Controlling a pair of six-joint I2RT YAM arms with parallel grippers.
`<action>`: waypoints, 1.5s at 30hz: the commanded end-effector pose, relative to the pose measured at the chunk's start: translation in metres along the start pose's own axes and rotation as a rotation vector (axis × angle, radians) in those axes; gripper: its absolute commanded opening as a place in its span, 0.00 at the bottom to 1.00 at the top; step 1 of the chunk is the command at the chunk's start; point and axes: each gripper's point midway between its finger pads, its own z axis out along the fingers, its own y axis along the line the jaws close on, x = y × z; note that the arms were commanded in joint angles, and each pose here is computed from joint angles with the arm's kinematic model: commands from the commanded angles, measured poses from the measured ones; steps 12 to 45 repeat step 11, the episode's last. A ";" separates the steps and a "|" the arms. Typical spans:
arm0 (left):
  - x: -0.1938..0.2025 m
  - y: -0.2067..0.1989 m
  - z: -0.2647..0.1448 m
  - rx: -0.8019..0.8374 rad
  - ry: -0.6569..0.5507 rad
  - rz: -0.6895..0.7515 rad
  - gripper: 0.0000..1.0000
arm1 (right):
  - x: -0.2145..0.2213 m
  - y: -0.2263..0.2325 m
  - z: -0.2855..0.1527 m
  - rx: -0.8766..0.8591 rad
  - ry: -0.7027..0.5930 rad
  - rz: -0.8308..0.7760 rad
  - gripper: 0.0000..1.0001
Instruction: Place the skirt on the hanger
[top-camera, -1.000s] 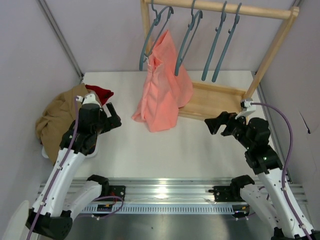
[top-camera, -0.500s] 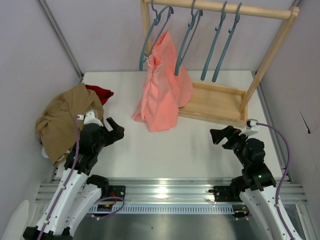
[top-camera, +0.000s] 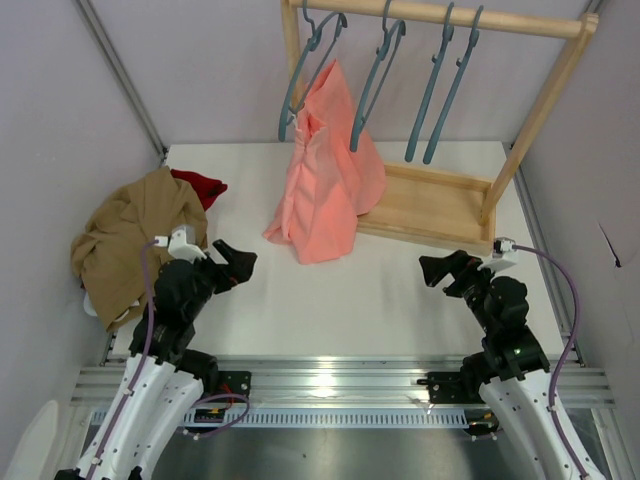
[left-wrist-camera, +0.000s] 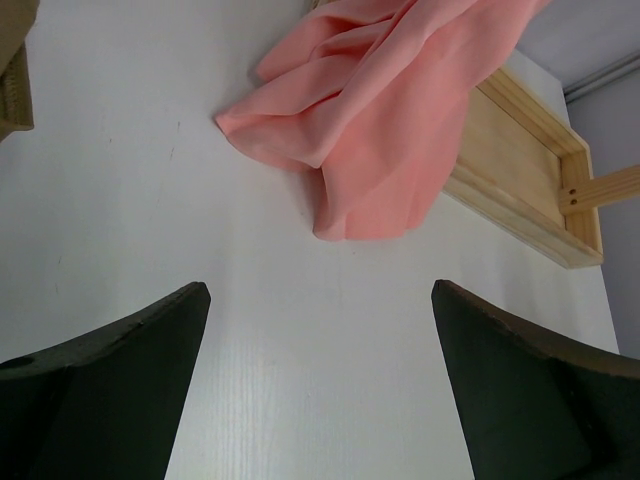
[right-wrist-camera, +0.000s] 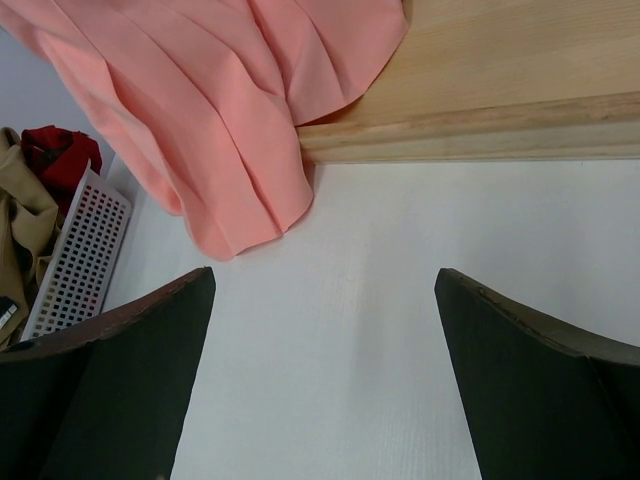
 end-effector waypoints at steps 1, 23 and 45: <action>-0.007 -0.014 0.002 0.065 -0.012 0.000 0.99 | -0.027 0.018 -0.001 -0.047 -0.080 -0.007 0.99; -0.017 -0.014 -0.003 0.049 -0.047 0.009 0.99 | -0.037 0.024 -0.003 -0.051 -0.092 -0.019 0.99; -0.017 -0.014 -0.003 0.049 -0.047 0.009 0.99 | -0.037 0.024 -0.003 -0.051 -0.092 -0.019 0.99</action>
